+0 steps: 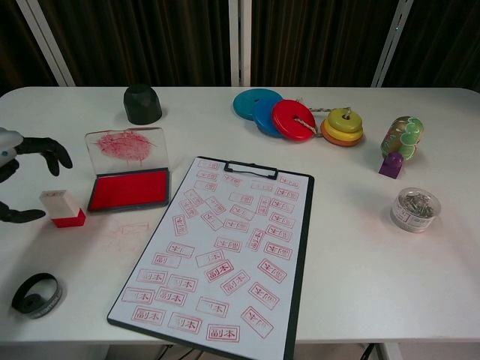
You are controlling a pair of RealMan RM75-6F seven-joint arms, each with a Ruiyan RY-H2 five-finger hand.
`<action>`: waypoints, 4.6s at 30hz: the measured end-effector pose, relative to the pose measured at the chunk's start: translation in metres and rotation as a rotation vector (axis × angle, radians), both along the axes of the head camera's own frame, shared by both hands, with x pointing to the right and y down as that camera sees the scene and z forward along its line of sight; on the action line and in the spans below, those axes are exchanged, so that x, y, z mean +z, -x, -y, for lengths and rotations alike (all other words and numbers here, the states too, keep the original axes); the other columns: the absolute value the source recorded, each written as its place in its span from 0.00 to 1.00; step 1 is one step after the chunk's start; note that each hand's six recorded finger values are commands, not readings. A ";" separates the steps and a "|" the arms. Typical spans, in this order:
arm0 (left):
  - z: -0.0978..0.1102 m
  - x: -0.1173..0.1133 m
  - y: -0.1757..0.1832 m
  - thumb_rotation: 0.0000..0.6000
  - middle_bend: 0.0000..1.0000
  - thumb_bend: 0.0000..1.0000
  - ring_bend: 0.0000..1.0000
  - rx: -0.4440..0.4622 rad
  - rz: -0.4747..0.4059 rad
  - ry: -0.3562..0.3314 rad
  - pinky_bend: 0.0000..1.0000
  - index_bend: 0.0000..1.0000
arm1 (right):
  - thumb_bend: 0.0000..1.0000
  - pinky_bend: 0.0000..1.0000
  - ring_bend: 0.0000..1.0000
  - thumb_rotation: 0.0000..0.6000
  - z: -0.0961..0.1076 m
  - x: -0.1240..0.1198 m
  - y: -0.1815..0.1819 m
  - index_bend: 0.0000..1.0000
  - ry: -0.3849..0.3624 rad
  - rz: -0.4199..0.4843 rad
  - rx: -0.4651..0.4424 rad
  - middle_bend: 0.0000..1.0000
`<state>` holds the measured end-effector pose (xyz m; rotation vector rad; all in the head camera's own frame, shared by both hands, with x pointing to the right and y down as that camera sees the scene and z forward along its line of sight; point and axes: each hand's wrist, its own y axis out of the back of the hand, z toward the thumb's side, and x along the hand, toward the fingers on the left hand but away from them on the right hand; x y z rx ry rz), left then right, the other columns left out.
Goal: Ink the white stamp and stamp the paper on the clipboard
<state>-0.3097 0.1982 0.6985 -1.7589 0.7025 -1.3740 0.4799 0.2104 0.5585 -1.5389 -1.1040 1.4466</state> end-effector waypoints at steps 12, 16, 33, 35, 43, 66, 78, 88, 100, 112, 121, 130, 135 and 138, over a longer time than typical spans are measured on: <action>0.003 0.012 -0.003 1.00 0.47 0.24 0.91 -0.003 0.001 0.018 0.96 0.42 | 0.32 0.00 0.00 1.00 -0.001 0.002 -0.001 0.00 0.008 -0.003 0.004 0.00; 0.004 0.015 -0.003 1.00 0.49 0.25 0.91 0.004 0.012 0.019 0.96 0.43 | 0.32 0.00 0.00 1.00 0.000 0.002 -0.001 0.00 0.007 -0.004 0.005 0.00; 0.004 0.020 -0.001 1.00 0.56 0.31 0.91 0.013 0.024 0.033 0.96 0.50 | 0.32 0.00 0.00 1.00 0.000 0.004 -0.002 0.00 0.013 -0.006 0.011 0.00; 0.004 0.020 -0.002 1.00 0.55 0.31 0.91 0.018 0.020 0.031 0.96 0.49 | 0.32 0.00 0.00 1.00 0.000 0.004 -0.003 0.00 0.012 -0.006 0.012 0.00; 0.005 0.019 -0.008 1.00 0.48 0.31 0.91 0.049 0.004 0.017 0.95 0.46 | 0.32 0.00 0.00 1.00 0.000 0.004 -0.002 0.00 0.015 -0.006 0.013 0.00; 0.004 0.022 -0.014 1.00 0.53 0.32 0.91 0.093 0.014 0.006 0.95 0.52 | 0.32 0.00 0.00 1.00 0.000 0.005 -0.005 0.00 0.022 -0.011 0.024 0.00; 0.006 0.022 -0.014 1.00 0.60 0.35 0.93 0.076 -0.002 0.010 0.98 0.59 | 0.32 0.00 0.00 1.00 0.000 0.007 -0.007 0.00 0.030 -0.013 0.029 0.00; 0.019 0.012 -0.011 1.00 0.65 0.41 0.97 -0.011 -0.094 0.022 1.00 0.64 | 0.32 0.00 0.00 1.00 0.000 0.007 -0.007 0.00 0.031 -0.013 0.028 0.00; 0.049 0.004 -0.043 1.00 0.67 0.41 0.99 -0.021 -0.264 0.044 1.00 0.66 | 0.32 0.00 0.00 1.00 -0.002 0.010 -0.005 0.00 0.040 -0.013 0.021 0.00; 0.073 0.031 -0.077 1.00 0.68 0.42 1.00 -0.008 -0.260 0.095 1.00 0.67 | 0.32 0.00 0.00 1.00 -0.001 0.005 -0.010 0.00 0.032 -0.021 0.033 0.00; 0.073 0.047 -0.067 1.00 0.70 0.43 1.00 -0.032 -0.200 0.162 1.00 0.68 | 0.32 0.00 0.00 1.00 0.000 0.007 -0.011 0.00 0.040 -0.022 0.027 0.00; 0.072 0.055 -0.067 1.00 0.70 0.43 1.00 -0.040 -0.191 0.184 1.00 0.69 | 0.32 0.00 0.00 1.00 0.000 0.009 -0.010 0.00 0.044 -0.023 0.026 0.00; 0.071 0.058 -0.065 1.00 0.71 0.43 1.00 -0.046 -0.188 0.186 1.00 0.70 | 0.32 0.00 0.00 1.00 -0.001 0.009 -0.010 0.00 0.046 -0.024 0.028 0.00; 0.070 0.059 -0.064 1.00 0.71 0.43 1.00 -0.048 -0.187 0.189 1.00 0.70 | 0.32 0.00 0.00 1.00 -0.001 0.009 -0.011 0.00 0.046 -0.024 0.029 0.00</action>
